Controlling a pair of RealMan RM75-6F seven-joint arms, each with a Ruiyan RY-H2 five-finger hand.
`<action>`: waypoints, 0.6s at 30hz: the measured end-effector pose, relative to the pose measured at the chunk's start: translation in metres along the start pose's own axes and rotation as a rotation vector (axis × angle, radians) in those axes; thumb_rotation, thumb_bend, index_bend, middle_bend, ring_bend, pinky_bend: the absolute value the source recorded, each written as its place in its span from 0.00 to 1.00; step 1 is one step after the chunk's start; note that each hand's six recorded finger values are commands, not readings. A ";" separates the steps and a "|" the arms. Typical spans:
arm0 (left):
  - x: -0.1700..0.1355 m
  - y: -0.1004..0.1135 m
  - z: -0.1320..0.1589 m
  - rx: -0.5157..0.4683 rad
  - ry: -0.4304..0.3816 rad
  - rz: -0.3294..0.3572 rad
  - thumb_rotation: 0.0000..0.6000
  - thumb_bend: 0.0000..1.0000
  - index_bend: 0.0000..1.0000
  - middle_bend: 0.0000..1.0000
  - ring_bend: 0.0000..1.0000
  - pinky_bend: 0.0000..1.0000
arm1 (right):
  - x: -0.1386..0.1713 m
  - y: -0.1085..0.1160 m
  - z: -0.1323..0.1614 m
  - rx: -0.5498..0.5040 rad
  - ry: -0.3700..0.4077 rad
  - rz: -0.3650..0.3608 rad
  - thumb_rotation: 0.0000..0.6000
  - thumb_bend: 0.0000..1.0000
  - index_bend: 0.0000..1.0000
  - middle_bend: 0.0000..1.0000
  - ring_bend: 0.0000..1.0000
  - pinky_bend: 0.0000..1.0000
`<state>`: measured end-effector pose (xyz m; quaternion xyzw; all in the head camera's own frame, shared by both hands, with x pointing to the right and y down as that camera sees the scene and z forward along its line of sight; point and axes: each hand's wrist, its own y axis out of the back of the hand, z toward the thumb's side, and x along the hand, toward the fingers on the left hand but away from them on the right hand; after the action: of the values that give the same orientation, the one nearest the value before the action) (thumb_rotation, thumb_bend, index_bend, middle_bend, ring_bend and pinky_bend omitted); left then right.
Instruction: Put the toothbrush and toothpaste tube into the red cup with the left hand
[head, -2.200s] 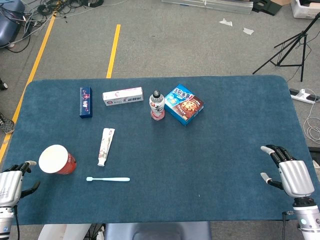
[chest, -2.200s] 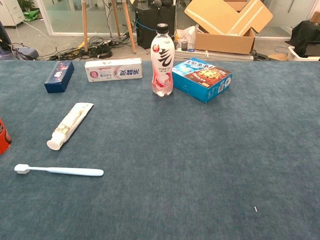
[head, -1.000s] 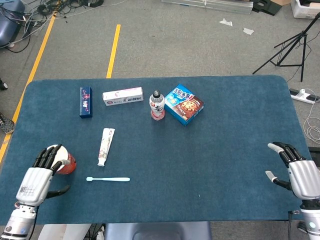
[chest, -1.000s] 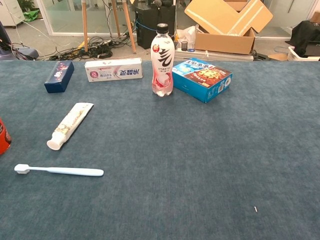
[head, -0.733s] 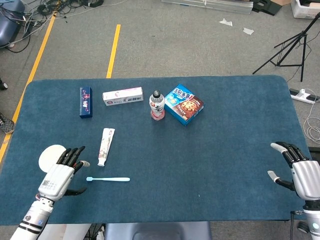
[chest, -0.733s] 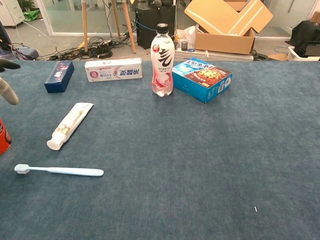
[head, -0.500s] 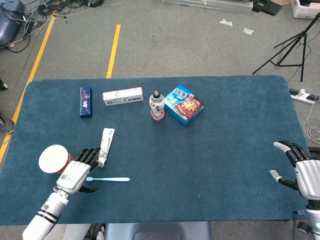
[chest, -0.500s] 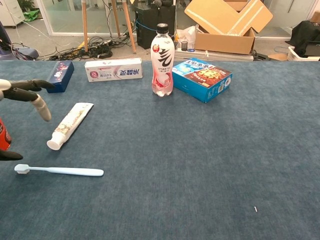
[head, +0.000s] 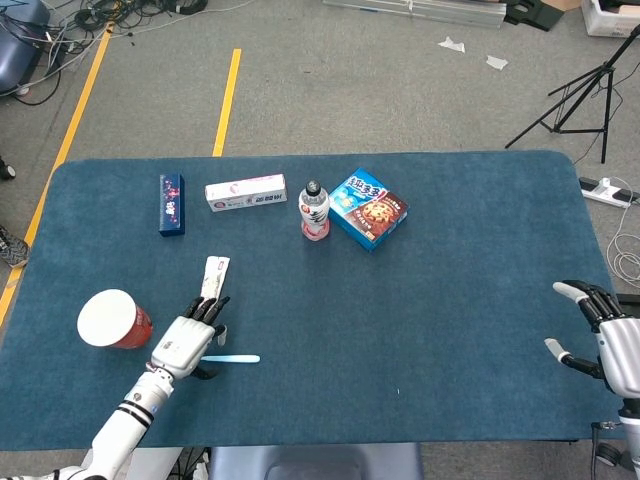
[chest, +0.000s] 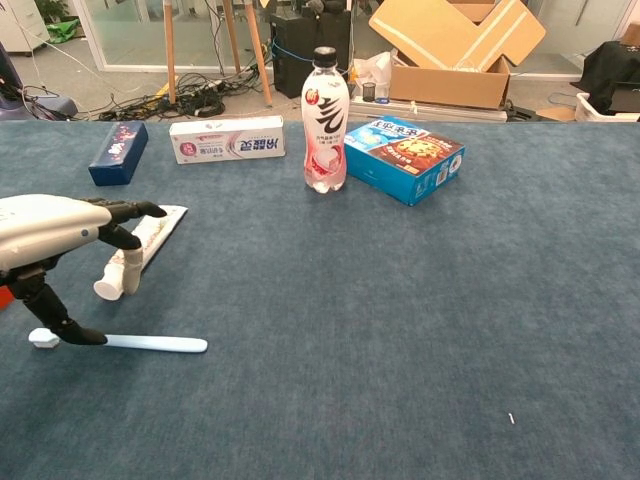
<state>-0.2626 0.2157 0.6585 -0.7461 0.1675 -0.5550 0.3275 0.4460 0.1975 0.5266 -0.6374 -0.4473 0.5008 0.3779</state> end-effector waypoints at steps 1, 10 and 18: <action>0.001 -0.001 0.001 0.004 0.002 -0.006 1.00 0.05 0.49 0.00 0.00 0.00 | 0.000 -0.001 0.000 0.000 0.001 0.003 1.00 0.12 0.26 0.24 0.22 0.59; 0.016 -0.002 0.011 -0.031 0.018 -0.032 1.00 0.05 0.51 0.00 0.00 0.00 | -0.001 -0.004 0.001 0.004 0.003 0.021 1.00 0.12 0.26 0.24 0.22 0.59; 0.026 -0.009 0.015 -0.055 0.020 -0.059 1.00 0.06 0.51 0.00 0.00 0.00 | -0.003 -0.007 0.001 0.007 0.001 0.032 1.00 0.12 0.26 0.24 0.22 0.59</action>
<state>-0.2412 0.2109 0.6809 -0.7538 0.1639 -0.5672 0.2884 0.4432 0.1972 0.5340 -0.6434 -0.4352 0.5079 0.3725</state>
